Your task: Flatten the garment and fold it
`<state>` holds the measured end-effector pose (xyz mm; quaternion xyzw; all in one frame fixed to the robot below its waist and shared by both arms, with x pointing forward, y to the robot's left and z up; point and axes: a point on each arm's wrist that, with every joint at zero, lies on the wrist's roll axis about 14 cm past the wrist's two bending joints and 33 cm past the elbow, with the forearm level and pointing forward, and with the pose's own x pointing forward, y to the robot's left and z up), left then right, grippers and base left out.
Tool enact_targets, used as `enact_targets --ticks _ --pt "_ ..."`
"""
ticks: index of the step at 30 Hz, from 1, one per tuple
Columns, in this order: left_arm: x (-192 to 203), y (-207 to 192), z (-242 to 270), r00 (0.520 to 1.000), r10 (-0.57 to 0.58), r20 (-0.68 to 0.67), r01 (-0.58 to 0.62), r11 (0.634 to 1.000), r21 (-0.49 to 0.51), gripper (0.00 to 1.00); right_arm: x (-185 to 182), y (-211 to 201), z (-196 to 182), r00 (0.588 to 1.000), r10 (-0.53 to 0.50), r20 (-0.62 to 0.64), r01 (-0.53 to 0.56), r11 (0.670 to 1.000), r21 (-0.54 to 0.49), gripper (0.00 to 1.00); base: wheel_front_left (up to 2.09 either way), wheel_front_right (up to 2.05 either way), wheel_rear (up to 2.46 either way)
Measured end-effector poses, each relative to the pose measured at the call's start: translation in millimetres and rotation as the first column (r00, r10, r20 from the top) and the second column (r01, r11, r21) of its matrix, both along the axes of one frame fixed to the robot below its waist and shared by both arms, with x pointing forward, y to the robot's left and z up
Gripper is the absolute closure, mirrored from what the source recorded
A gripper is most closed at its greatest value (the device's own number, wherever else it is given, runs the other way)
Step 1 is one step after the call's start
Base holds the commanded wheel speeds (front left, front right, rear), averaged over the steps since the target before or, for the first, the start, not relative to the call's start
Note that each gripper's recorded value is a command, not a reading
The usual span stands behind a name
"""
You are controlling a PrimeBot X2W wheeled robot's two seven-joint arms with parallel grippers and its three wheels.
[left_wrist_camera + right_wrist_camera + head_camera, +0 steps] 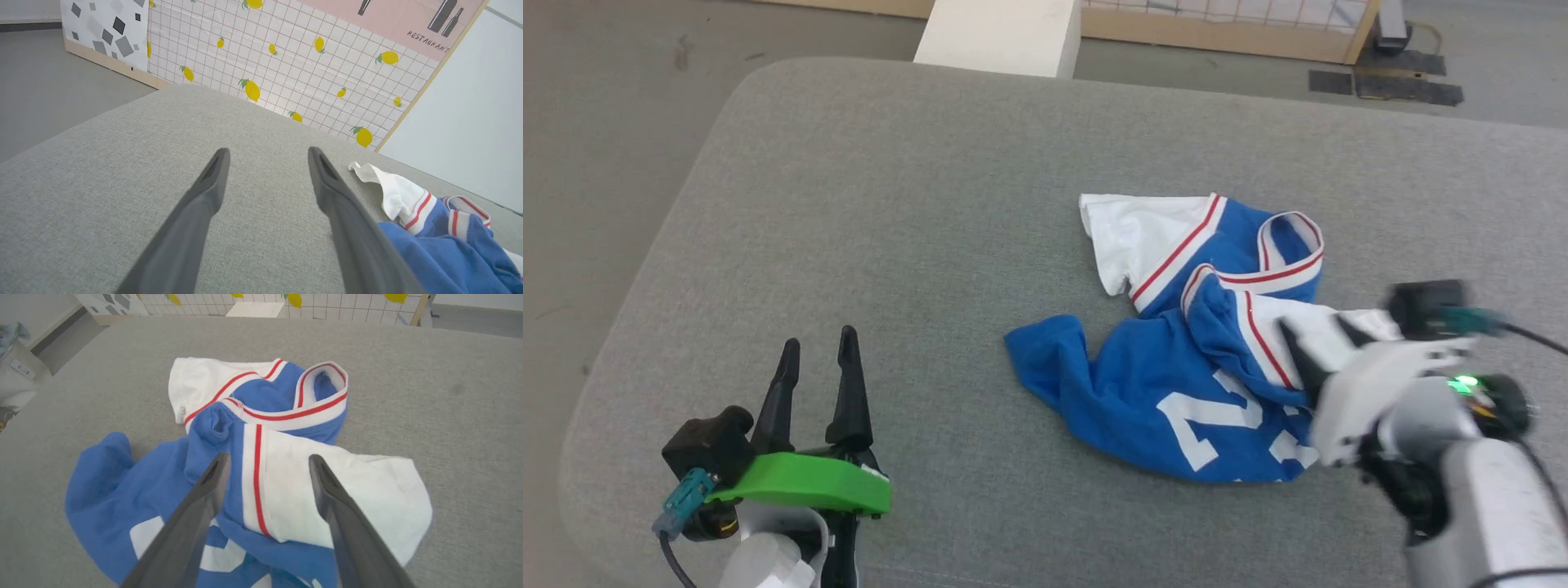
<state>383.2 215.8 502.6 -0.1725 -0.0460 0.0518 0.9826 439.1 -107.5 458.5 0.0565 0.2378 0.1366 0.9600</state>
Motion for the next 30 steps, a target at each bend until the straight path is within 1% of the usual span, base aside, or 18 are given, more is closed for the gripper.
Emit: enact_targets --ticks 3,7,8,11,15,16,18,21,24,27,30 --pt "2.0 -5.8 3.5 1.0 -0.016 0.012 0.017 1.0 -0.009 0.0 0.5 -32.8 17.4 0.992 -0.105 0.072 0.103 0.994 0.03 0.0 0.0 0.0 0.0" --pt "9.2 -21.1 -0.6 0.998 -0.062 0.0 0.062 0.998 -0.019 0.0 -2.6 -72.8 32.5 0.965 -0.223 0.139 0.218 0.975 0.047 0.0 0.0 0.0 0.0" --pt "28.5 -39.3 1.3 0.991 -0.133 -0.018 0.132 0.991 -0.027 0.0 -5.7 -92.4 35.2 0.948 -0.276 0.158 0.272 0.961 0.047 0.0 0.0 0.0 0.0" --pt "60.0 -53.7 19.6 0.981 -0.195 0.002 0.195 0.98 -0.032 0.0 -7.4 -103.2 31.9 0.94 -0.304 0.158 0.302 0.953 0.039 0.0 0.0 0.0 0.0" --pt "100.9 -75.2 25.9 0.958 -0.282 -0.06 0.28 0.959 -0.031 0.0 -9.9 -112.3 23.1 0.934 -0.324 0.148 0.325 0.946 0.017 0.0 0.0 0.0 0.0" --pt "111.0 -82.8 23.6 0.946 -0.31 -0.097 0.308 0.951 -0.037 0.0 -10.6 -115.0 19.9 0.933 -0.33 0.143 0.332 0.943 0.011 0.0 0.0 0.0 0.0" --pt "128.2 -95.1 17.6 0.92 -0.351 -0.173 0.35 0.936 -0.039 0.0 -11.2 -118.8 13.4 0.931 -0.339 0.131 0.342 0.94 0.004 0.0 0.0 0.0 0.0" --pt "151.9 -114.4 6.6 0.865 -0.402 -0.301 0.407 0.912 -0.046 0.0 -10.8 -122.1 3.4 0.93 -0.349 0.112 0.351 0.936 0.0 0.0 0.0 0.0 0.0" --pt "170.0 -131.8 -6.9 0.79 -0.433 -0.434 0.456 0.888 -0.055 0.0 -9.8 -127.2 -4.7 0.926 -0.364 0.101 0.366 0.931 0.001 0.0 0.0 0.0 0.0" --pt "182.4 -146.5 -20.7 0.712 -0.443 -0.545 0.509 0.86 -0.034 0.0 -12.0 -134.9 -15.9 0.919 -0.386 0.08 0.388 0.922 -0.005 0.0 0.0 0.0 0.0" --pt "187.5 -162.8 -42.0 0.618 -0.444 -0.648 0.577 0.817 -0.009 0.0 -16.7 -143.3 -31.5 0.91 -0.412 0.046 0.413 0.911 -0.014 0.0 0.0 0.0 0.0"
